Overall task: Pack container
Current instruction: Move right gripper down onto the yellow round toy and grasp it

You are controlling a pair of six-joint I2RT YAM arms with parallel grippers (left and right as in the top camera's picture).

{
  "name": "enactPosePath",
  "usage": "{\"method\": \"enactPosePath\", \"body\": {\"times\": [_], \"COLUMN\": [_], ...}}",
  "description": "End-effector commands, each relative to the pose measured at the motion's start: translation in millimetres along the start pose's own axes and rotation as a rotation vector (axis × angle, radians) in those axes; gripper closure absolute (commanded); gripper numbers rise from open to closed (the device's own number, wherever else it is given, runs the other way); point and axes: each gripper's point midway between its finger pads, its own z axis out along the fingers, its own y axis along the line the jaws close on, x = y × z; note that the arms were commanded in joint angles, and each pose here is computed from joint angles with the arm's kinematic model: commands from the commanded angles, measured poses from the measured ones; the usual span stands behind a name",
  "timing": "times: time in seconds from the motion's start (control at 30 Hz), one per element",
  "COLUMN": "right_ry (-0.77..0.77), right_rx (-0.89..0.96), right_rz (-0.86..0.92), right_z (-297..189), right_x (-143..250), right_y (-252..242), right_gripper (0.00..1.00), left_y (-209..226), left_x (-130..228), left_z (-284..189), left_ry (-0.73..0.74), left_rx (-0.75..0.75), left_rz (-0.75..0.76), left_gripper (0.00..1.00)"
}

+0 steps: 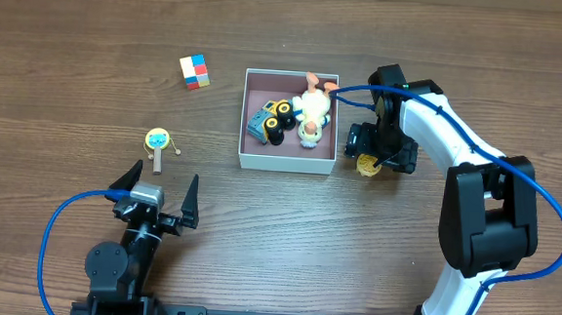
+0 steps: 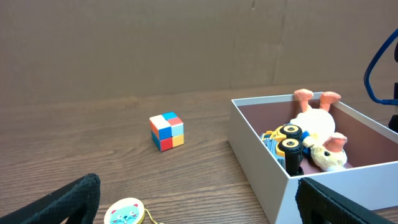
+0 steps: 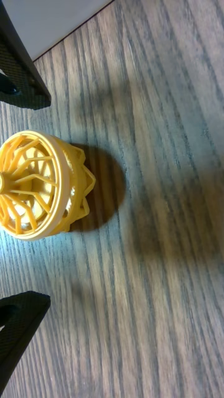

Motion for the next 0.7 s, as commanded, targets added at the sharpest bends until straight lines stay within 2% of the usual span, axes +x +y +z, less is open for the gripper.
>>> {"method": "enactPosePath", "body": {"times": [0.0, 0.33, 0.4, 0.5, 0.67], "right_ry": [0.011, 0.006, 0.003, -0.005, -0.009], "right_rx": [0.001, 0.000, -0.002, -0.006, -0.008], "right_rz": [-0.009, -0.008, -0.008, -0.009, -0.004], "right_z": [8.8, 13.5, 13.5, 13.6, 13.5], "right_x": [4.7, 5.2, 4.3, 2.5, 1.5], "right_y": [0.5, -0.1, 0.3, 1.4, 1.8], "right_gripper": [0.04, 0.05, 0.09, 0.23, 0.36], "left_y": [1.7, 1.7, 1.7, 1.7, 1.7], "left_x": [-0.9, -0.8, -0.8, -0.9, -0.8], "left_z": [-0.5, -0.5, -0.4, -0.5, -0.5], "left_ry": [-0.008, -0.008, -0.008, -0.008, -0.008], "left_rx": [-0.008, -0.008, -0.008, -0.008, -0.008], "left_rz": [0.021, 0.020, 0.020, 0.021, 0.020], "left_gripper": [0.00, 0.00, 0.00, 0.00, 0.00]}}
